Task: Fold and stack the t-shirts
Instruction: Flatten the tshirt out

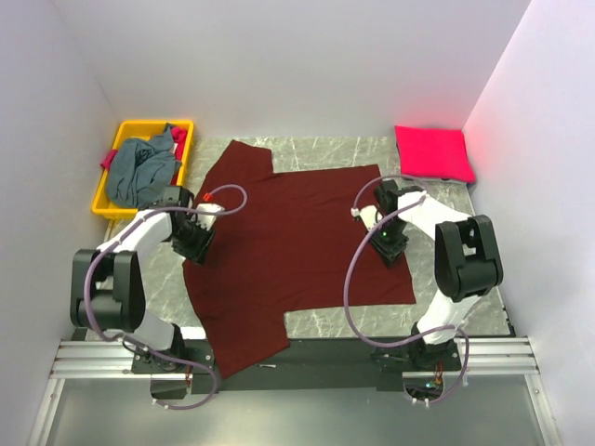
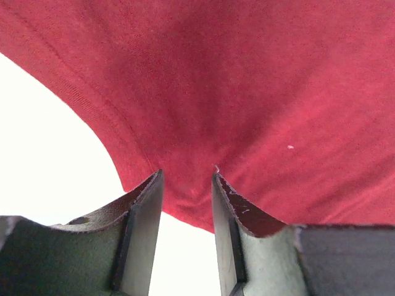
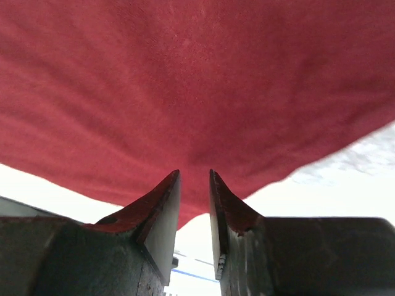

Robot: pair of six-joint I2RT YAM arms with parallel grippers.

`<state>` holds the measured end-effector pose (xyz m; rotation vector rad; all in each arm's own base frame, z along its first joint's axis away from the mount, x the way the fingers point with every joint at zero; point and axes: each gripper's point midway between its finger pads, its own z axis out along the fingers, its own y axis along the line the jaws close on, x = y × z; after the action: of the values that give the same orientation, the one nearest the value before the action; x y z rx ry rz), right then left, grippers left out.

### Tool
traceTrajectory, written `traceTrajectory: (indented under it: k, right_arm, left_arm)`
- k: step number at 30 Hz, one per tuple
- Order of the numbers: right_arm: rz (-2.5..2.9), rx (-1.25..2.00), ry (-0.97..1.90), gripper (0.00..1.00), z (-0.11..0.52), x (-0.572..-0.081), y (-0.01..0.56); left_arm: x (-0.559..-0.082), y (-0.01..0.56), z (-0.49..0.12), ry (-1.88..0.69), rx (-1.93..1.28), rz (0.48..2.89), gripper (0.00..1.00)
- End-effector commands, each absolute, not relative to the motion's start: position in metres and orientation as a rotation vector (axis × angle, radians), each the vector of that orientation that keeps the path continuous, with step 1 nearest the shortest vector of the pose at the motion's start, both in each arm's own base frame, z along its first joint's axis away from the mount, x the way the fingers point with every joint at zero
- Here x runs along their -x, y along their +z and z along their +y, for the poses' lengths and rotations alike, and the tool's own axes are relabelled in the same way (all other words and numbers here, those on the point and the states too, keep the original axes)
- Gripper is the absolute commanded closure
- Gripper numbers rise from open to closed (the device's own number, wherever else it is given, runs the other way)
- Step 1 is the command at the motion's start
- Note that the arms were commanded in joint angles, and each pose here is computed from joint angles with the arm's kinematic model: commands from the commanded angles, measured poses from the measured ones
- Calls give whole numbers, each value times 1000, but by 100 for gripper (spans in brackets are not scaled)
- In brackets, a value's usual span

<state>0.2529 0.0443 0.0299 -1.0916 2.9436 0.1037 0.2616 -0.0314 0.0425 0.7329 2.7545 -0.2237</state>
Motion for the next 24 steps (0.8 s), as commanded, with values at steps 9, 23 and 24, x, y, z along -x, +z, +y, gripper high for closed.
traceTrajectory:
  k: [9,23,24]
  right_arm:
    - [3004,1179,15,68,29,-212,2]
    - [2726,974,337,51,85,-271,98]
    - [2697,944,329,50,86,-283,106]
  left_arm:
    - [-243,9,-24,-204,-778,2841,58]
    - [-290,94,-56,-372,-807,2614,46]
    - [-319,120,-61,-362,-778,2525,43]
